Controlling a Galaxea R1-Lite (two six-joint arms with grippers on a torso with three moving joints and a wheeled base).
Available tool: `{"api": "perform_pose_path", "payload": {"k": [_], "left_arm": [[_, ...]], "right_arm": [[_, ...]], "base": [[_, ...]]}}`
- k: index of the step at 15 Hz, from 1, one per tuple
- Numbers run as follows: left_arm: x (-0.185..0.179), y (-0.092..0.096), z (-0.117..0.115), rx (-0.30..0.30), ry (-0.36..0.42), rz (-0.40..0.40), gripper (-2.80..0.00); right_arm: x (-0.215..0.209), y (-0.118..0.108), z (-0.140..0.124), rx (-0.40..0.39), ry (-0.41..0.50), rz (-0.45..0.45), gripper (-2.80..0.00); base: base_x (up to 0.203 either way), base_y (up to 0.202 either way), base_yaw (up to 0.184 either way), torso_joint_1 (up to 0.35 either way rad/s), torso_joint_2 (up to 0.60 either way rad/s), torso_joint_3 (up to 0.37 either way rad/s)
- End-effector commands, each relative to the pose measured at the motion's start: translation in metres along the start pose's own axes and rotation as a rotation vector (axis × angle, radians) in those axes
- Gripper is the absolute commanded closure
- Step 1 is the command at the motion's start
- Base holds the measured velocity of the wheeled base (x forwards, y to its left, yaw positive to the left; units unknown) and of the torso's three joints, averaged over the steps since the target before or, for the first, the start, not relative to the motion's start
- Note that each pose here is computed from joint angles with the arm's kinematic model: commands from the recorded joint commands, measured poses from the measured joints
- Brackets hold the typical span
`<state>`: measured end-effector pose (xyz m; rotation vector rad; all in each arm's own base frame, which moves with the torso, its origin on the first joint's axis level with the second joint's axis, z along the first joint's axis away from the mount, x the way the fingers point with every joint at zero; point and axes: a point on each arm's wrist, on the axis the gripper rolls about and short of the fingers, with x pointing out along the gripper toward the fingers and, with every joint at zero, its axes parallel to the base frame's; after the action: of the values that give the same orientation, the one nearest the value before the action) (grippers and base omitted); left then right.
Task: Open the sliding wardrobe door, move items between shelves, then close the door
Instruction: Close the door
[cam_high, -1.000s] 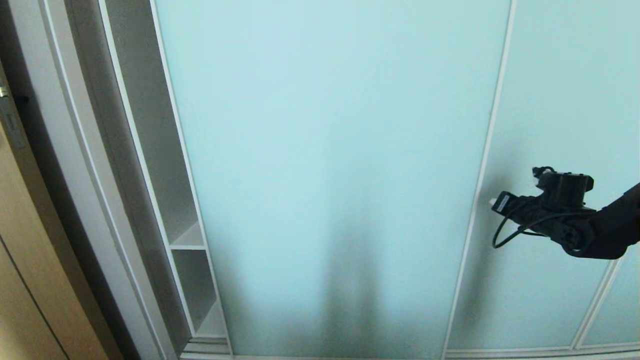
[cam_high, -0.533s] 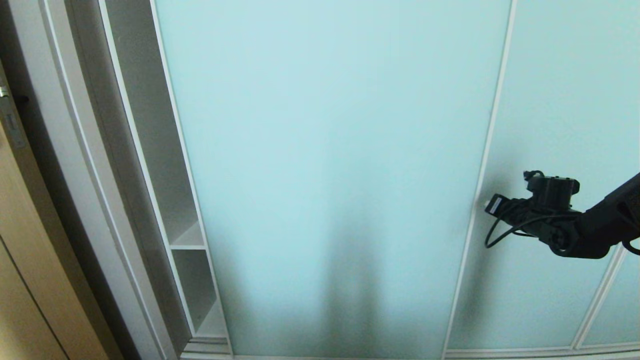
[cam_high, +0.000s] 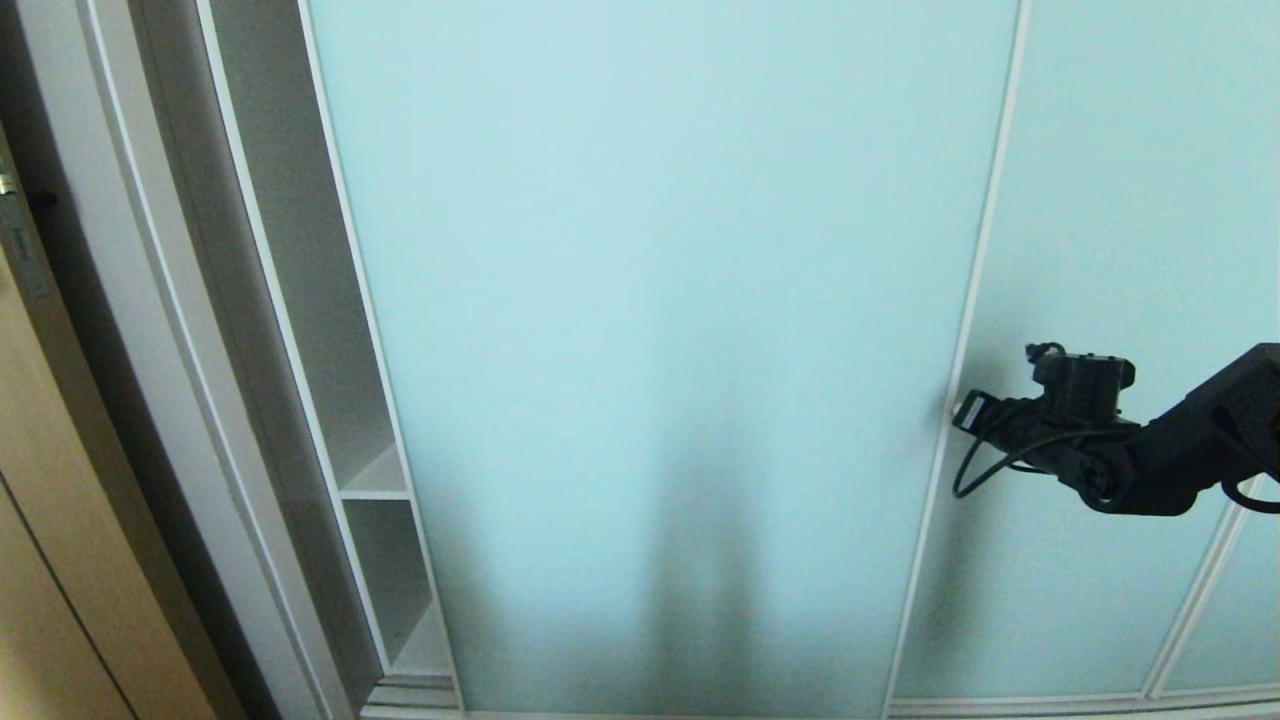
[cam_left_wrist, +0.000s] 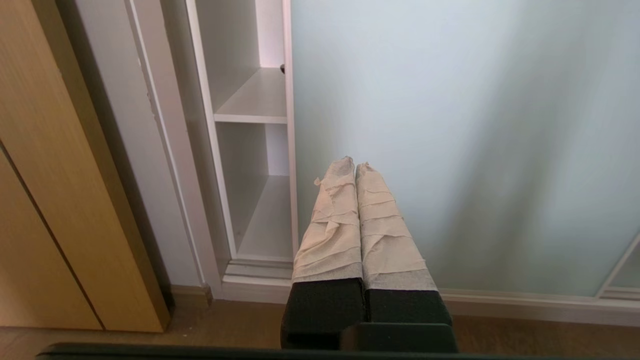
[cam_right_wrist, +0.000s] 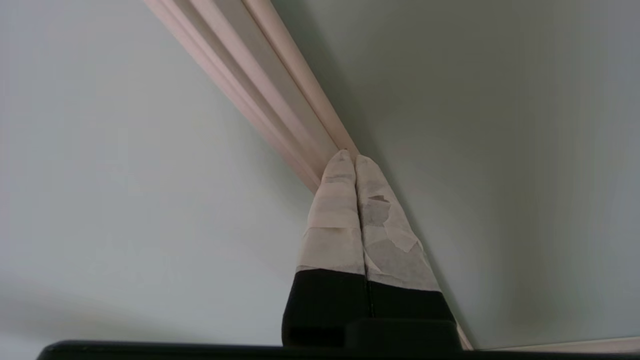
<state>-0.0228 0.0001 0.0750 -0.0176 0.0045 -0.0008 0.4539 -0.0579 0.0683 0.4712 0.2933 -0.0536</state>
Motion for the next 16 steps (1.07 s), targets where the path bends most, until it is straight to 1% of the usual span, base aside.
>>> {"api": "perform_pose_path", "payload": {"k": [1, 9, 16], "left_arm": [[0.000, 0.000, 0.000, -0.001, 0.002, 0.001, 0.00], [0.000, 0.000, 0.000, -0.001, 0.002, 0.001, 0.00], [0.000, 0.000, 0.000, -0.001, 0.002, 0.001, 0.00]], "right_arm": [[0.002, 0.005, -0.004, -0.002, 0.006, 0.018, 0.00], [0.000, 0.026, -0.018, -0.017, 0.038, 0.046, 0.00], [-0.002, 0.057, -0.038, -0.041, 0.074, 0.077, 0.00]], "base": [[0.000, 0.000, 0.000, 0.000, 0.00, 0.000], [0.000, 0.000, 0.000, 0.000, 0.00, 0.000], [0.000, 0.000, 0.000, 0.000, 0.00, 0.000]]}}
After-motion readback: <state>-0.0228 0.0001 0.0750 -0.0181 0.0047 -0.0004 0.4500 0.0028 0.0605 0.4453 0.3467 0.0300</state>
